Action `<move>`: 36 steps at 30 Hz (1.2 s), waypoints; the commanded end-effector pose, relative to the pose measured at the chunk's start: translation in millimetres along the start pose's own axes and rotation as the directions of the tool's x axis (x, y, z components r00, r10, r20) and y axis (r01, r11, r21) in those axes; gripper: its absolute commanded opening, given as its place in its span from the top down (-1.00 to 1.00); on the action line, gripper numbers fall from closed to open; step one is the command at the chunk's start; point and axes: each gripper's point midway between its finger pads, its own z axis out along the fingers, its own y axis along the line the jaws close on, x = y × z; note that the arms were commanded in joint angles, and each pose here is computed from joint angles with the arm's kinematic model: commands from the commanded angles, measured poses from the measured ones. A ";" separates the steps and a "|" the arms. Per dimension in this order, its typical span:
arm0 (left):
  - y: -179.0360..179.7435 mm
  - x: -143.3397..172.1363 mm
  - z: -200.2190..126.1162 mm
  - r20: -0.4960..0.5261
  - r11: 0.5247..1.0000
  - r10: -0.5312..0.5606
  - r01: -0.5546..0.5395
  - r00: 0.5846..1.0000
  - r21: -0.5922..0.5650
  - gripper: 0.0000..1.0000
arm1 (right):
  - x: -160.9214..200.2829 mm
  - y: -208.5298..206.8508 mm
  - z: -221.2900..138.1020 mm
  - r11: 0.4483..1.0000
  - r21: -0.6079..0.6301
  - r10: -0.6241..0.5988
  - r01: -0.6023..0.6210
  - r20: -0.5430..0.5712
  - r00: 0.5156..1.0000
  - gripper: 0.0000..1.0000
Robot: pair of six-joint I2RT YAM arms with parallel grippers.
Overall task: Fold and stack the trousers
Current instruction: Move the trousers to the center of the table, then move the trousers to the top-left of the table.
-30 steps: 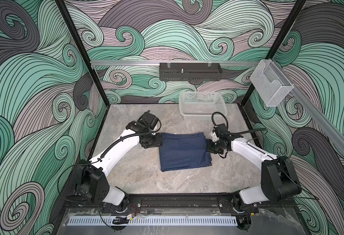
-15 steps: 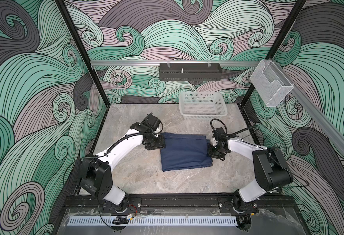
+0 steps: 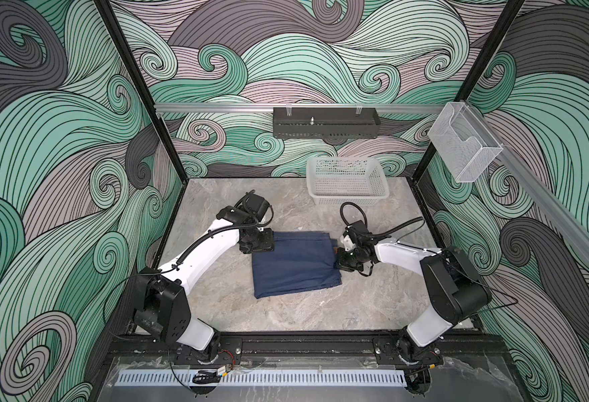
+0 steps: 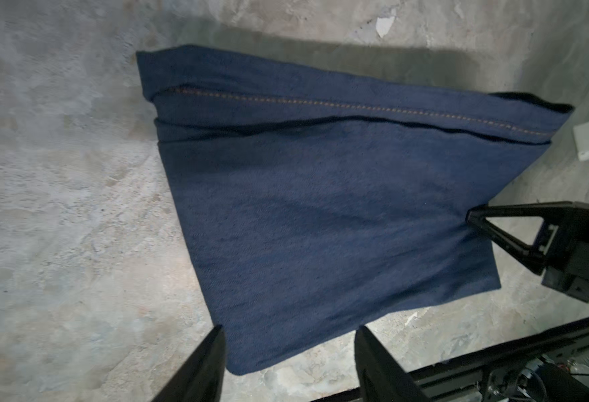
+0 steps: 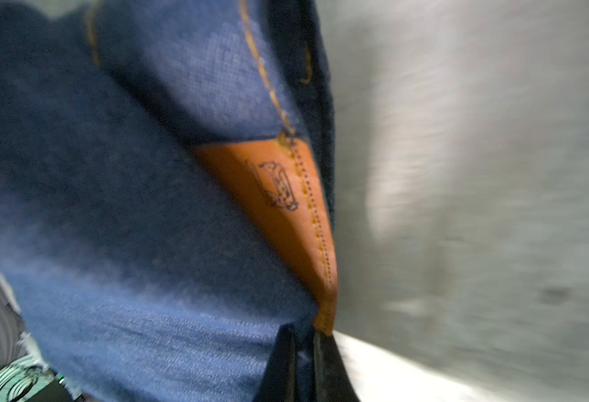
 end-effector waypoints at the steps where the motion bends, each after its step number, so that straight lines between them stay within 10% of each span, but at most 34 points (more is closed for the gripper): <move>1: 20.4 -2.8 -18.4 0.030 0.996 -0.002 0.005 1.000 -0.085 -0.23 | 9.4 27.5 9.8 0.999 -0.040 0.013 -0.014 -0.022 1.000 0.79; 16: 40.7 29.6 -17.8 0.018 0.981 -0.150 0.151 0.989 -0.122 -0.24 | -10.8 51.1 -75.8 0.983 0.096 -0.173 0.155 0.222 0.960 -0.29; 36: -4.3 81.6 60.9 0.044 0.960 -0.237 0.241 0.970 -0.143 -0.66 | 29.5 45.4 -144.9 0.916 0.171 -0.388 0.363 0.610 0.690 -0.29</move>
